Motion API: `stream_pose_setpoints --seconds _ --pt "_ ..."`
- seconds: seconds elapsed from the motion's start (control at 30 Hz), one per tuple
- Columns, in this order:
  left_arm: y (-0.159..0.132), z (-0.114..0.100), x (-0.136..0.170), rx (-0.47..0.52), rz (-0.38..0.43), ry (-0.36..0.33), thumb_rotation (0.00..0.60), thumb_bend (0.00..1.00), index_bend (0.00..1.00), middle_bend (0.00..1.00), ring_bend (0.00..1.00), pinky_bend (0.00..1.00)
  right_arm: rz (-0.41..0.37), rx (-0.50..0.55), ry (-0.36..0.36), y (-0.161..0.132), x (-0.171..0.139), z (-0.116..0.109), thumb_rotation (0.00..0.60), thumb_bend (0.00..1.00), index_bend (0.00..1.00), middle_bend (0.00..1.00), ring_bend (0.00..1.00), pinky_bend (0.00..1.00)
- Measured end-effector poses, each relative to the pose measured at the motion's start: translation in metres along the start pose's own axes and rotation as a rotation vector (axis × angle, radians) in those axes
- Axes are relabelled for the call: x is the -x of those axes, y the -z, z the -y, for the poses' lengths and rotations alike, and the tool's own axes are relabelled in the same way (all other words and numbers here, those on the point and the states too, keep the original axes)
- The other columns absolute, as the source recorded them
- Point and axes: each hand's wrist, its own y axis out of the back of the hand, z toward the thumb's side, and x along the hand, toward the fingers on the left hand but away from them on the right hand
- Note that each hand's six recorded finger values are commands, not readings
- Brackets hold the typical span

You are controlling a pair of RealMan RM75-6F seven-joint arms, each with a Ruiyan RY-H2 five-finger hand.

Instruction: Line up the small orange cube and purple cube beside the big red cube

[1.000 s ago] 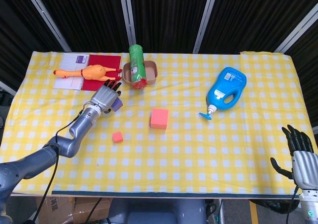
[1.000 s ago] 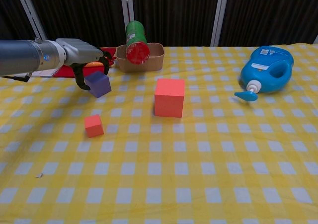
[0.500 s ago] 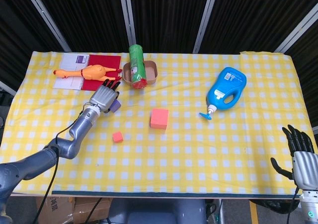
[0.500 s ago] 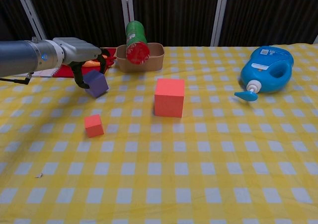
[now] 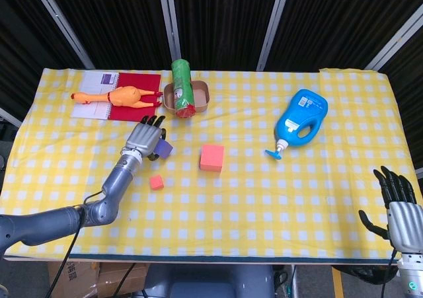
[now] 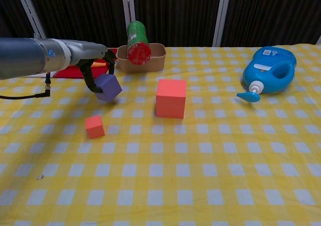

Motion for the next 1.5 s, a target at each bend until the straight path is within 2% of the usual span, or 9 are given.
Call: stream_pose_setpoints --seconds 0.2,0.3,0.7,1.1,1.5 --pt "-0.020 -0.001 0.002 0.001 -0.095 0.029 0.600 0.32 0.42 0.00 0.00 0.05 -0.002 0.006 -0.002 0.001 0.000 0.000 0.600 0.37 0.00 0.00 0.00 0.01" --pt "-0.035 -0.001 0.001 0.007 -0.117 0.041 0.600 0.32 0.42 0.00 0.00 0.05 -0.004 0.009 -0.003 0.000 0.000 -0.001 0.600 0.37 0.00 0.00 0.00 0.01" --pt "-0.073 -0.004 -0.010 0.037 -0.139 0.039 0.600 0.32 0.41 0.00 0.00 0.05 -0.007 0.018 -0.003 0.000 0.000 -0.001 0.600 0.37 0.00 0.00 0.00 0.01" --pt "-0.090 0.000 -0.017 0.059 -0.159 0.051 0.600 0.32 0.42 0.00 0.00 0.05 -0.009 0.021 -0.003 0.000 0.000 -0.002 0.600 0.37 0.00 0.00 0.00 0.01" --pt "-0.106 -0.001 -0.018 0.078 -0.147 0.052 0.600 0.31 0.42 0.00 0.00 0.05 -0.010 0.023 -0.004 -0.001 0.000 -0.002 0.600 0.37 0.00 0.00 0.00 0.01"
